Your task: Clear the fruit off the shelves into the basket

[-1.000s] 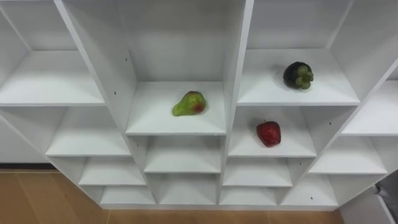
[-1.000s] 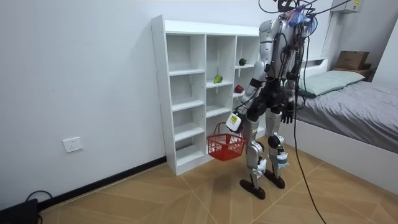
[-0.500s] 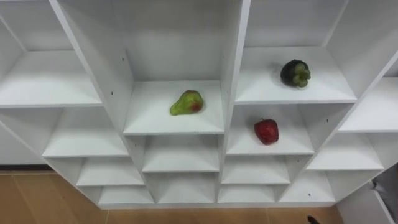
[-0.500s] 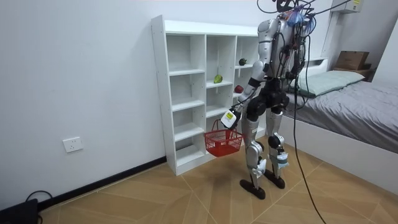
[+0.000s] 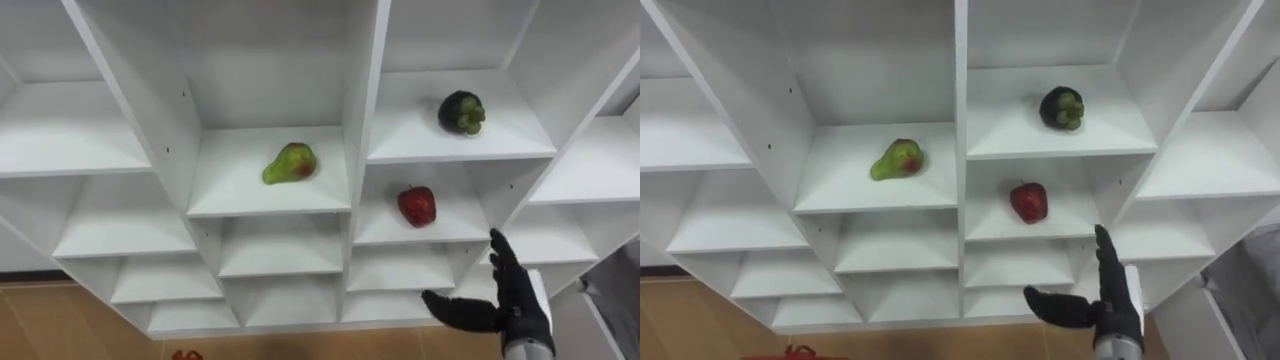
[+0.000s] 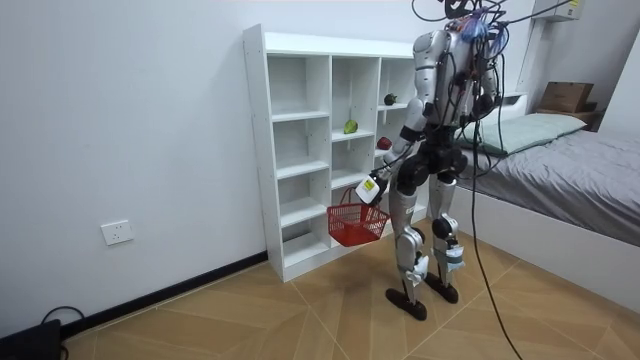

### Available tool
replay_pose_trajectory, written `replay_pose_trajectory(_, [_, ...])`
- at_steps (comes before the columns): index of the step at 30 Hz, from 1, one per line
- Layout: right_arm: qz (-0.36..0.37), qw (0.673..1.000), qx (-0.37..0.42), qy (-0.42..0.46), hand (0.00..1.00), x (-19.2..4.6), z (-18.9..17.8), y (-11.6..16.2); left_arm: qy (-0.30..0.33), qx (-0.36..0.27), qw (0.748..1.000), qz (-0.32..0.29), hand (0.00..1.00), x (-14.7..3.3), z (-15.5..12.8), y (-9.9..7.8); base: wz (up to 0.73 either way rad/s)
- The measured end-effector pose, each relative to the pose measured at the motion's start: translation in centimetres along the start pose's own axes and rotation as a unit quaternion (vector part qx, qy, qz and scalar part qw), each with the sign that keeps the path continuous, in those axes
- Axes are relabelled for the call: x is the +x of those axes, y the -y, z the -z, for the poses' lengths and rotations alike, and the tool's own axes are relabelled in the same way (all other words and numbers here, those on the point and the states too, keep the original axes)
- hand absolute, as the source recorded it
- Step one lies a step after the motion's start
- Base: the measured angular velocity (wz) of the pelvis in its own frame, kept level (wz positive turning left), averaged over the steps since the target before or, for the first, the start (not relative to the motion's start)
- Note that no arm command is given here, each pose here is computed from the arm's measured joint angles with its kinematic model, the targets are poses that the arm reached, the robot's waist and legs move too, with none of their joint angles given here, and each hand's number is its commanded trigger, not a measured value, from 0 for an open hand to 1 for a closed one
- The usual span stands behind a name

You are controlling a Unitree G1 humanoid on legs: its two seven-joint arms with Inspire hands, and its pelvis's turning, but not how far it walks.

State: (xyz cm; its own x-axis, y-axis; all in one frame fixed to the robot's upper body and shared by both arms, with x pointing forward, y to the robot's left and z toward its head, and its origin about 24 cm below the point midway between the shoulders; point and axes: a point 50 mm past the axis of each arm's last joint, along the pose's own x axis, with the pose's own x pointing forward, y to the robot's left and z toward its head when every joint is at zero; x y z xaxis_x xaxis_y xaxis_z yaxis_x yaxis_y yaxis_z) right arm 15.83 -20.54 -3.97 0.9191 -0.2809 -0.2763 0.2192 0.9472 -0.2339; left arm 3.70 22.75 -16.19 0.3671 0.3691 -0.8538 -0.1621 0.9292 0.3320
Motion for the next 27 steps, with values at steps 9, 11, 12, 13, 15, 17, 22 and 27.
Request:
replay_pose_trajectory(9, [0.058,0.991,0.03,0.121,0.0,-0.2,-4.8,0.6,-0.037,-0.007,0.999,-0.013,1.0,-0.5,2.1,-0.3,-0.05])
replay_pose_trajectory(11, [0.064,0.988,0.024,0.135,0.0,-0.2,-5.4,0.6,-0.038,-0.007,0.999,-0.013,1.0,-0.5,2.2,-0.3,0.0])
replay_pose_trajectory(12, [0.063,0.988,0.022,0.138,0.0,-0.2,-5.5,0.5,-0.038,-0.007,0.999,-0.012,1.0,-0.5,2.2,-0.3,0.0])
replay_pose_trajectory(13, [0.061,0.987,0.022,0.144,0.0,-0.2,-5.7,0.5,-0.04,-0.009,0.999,-0.011,1.0,-0.5,2.3,-0.3,0.0])
replay_pose_trajectory(15, [0.056,0.985,0.02,0.159,0.0,-0.3,-6.4,0.3,-0.04,-0.009,0.999,-0.01,1.0,-0.5,2.3,-0.3,-0.03])
replay_pose_trajectory(17, [0.053,0.981,0.014,0.184,0.0,-0.5,-7.5,0.3,-0.039,-0.006,0.999,-0.008,1.0,-0.5,2.3,-0.3,0.0])
replay_pose_trajectory(22, [0.042,0.977,0.007,0.211,0.0,-0.3,-8.6,-0.2,-0.039,0.002,0.999,-0.004,1.0,-0.5,2.3,-0.2,0.0])
replay_pose_trajectory(27, [0.031,0.973,-0.006,0.228,0.0,-0.1,-9.2,-0.8,-0.037,0.015,0.999,0.004,1.0,-0.6,2.3,0.1,0.0])
